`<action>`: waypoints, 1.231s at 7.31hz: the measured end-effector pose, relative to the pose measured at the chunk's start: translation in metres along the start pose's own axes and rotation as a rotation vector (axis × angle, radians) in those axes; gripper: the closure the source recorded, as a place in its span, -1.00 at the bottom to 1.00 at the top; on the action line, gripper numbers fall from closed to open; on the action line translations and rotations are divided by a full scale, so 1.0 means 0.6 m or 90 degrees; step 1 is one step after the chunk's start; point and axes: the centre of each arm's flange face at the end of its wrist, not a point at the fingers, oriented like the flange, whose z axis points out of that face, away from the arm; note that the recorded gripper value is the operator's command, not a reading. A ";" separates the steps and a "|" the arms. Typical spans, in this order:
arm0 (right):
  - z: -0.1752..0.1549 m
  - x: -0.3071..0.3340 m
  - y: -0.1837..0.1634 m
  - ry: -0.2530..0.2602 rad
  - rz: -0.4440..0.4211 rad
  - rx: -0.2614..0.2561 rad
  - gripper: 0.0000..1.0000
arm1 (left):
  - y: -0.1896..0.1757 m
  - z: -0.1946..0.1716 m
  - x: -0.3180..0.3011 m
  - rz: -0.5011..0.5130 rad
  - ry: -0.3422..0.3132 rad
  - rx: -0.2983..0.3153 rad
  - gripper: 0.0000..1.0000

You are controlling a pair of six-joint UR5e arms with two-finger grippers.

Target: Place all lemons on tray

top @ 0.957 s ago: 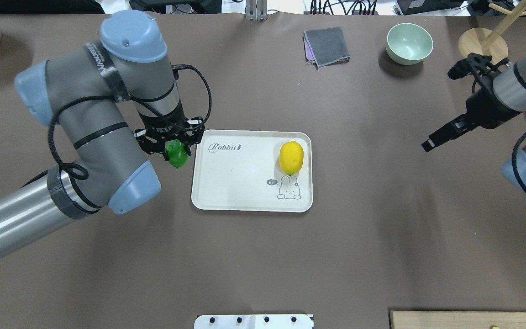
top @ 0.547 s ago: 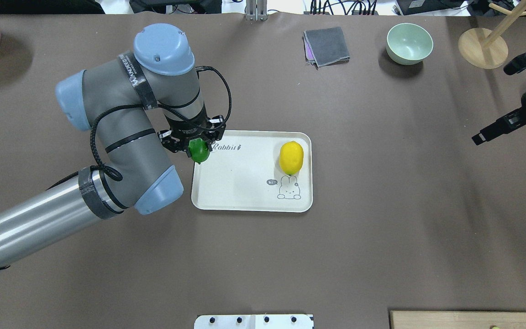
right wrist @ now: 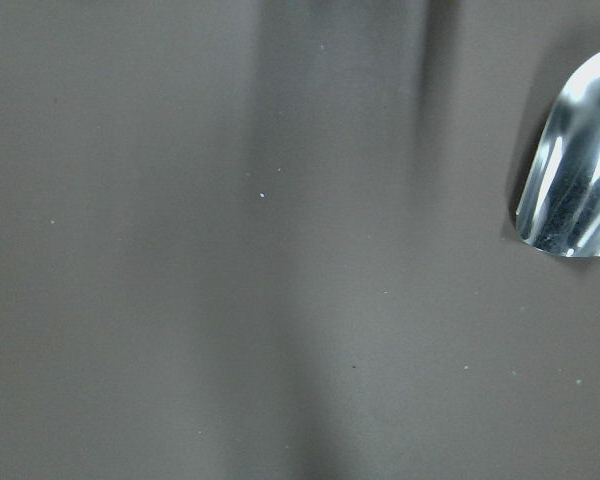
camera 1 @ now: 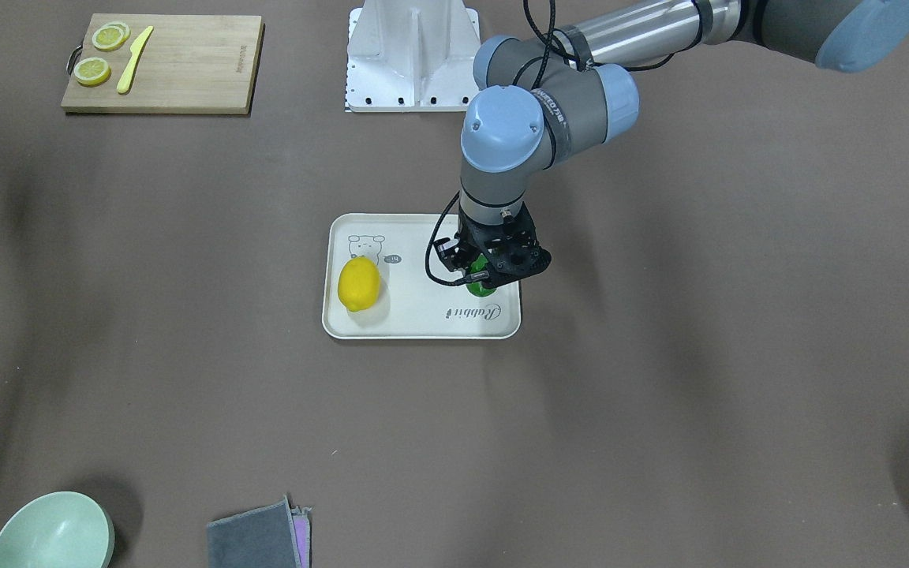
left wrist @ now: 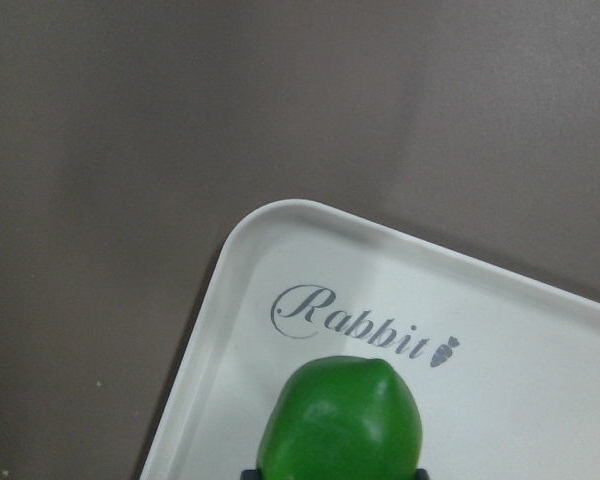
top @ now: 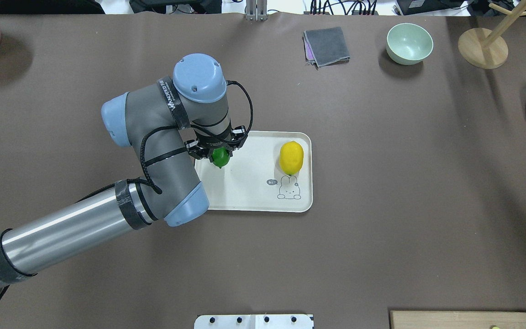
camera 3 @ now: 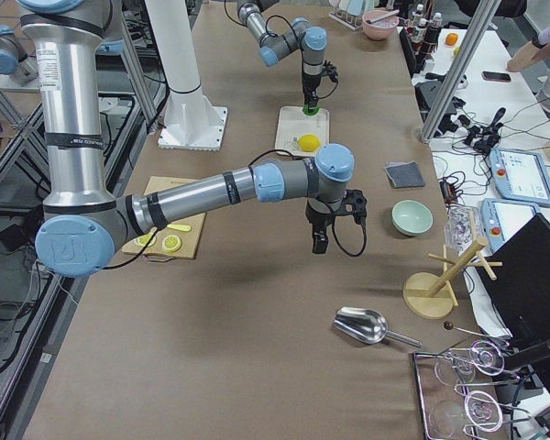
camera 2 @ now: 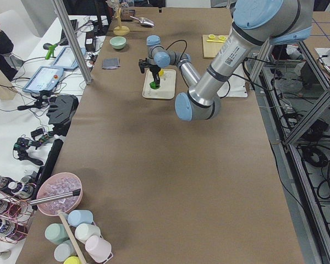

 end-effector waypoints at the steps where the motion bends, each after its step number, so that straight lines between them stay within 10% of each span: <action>1: -0.017 0.034 0.010 0.004 0.020 0.005 -0.96 | 0.010 0.012 0.003 -0.002 0.003 0.002 0.06; 3: -0.033 0.101 0.036 0.009 0.055 0.005 -0.96 | 0.027 0.032 0.007 -0.007 0.004 0.000 -0.95; 9: 0.018 0.213 0.070 0.023 0.068 0.002 -0.98 | 0.043 -0.035 -0.017 0.016 -0.011 -0.003 -0.96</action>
